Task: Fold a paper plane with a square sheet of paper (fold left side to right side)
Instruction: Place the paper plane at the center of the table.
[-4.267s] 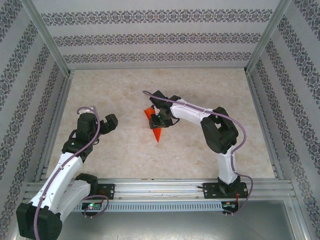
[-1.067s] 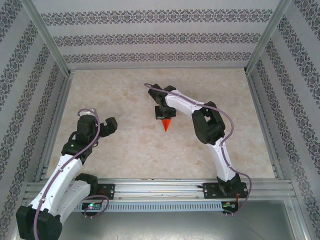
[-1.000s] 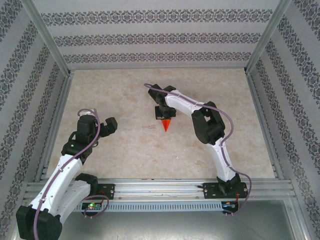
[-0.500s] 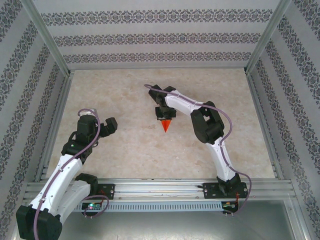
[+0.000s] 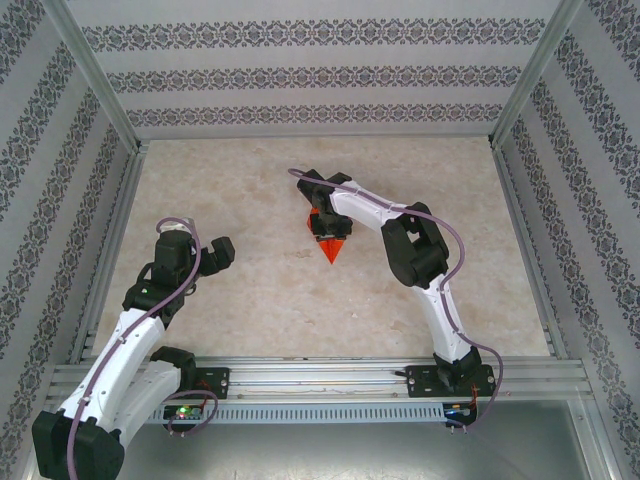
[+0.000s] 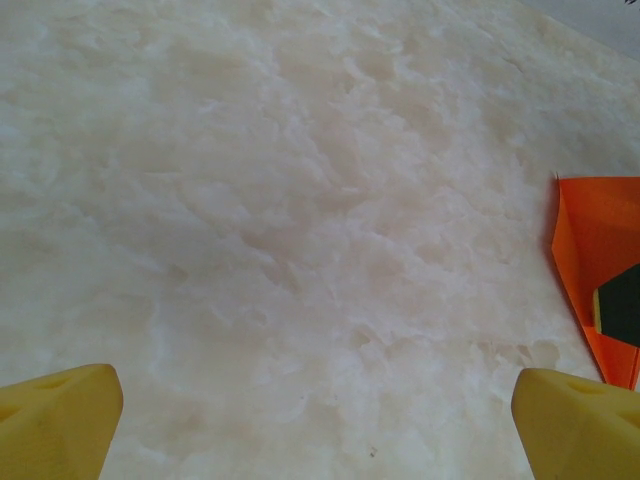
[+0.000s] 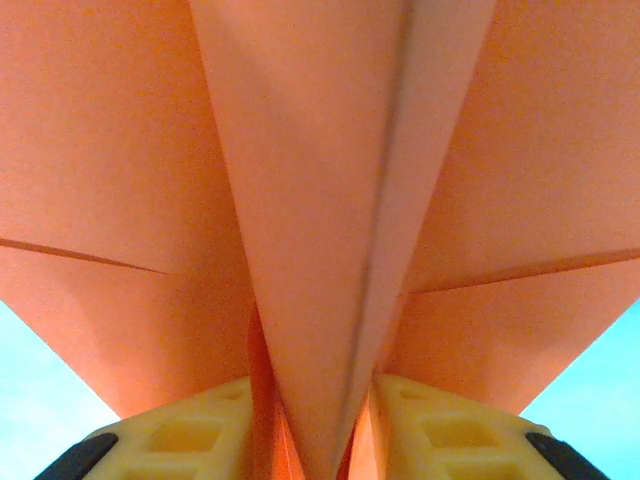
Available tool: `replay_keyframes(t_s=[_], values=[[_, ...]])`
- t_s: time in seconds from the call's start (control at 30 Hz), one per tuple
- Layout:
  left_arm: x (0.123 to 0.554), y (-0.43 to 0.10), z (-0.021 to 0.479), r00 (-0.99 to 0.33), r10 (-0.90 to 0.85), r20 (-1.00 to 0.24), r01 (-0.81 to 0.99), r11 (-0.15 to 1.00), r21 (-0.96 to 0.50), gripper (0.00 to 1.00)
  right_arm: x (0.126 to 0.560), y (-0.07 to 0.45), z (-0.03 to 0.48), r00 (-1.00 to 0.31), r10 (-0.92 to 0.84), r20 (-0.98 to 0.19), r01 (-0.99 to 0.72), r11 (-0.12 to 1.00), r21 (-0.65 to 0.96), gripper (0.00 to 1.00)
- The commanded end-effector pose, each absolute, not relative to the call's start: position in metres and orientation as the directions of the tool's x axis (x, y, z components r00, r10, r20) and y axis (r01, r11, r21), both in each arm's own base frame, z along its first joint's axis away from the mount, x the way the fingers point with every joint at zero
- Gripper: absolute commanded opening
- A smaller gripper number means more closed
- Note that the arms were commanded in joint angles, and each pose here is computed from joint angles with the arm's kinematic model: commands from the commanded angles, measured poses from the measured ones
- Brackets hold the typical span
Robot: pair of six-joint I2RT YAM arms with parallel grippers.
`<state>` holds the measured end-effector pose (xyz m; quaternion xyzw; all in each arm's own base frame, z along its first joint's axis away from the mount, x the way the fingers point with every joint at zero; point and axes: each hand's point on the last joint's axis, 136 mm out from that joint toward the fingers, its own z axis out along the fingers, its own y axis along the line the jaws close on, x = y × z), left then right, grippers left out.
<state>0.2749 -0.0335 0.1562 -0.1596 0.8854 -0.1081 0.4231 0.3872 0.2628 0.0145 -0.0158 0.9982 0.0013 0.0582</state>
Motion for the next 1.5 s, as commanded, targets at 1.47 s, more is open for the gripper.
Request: replay_keyframes(t_s=[1.47], values=[[0.277, -0.026, 0.171, -0.578, -0.348, -0.738, -0.196, 0.937, -0.289, 1.0, 0.36, 0.268, 0.075, -0.967, -0.179, -0.18, -0.181, 0.983, -0.003, 0.49]])
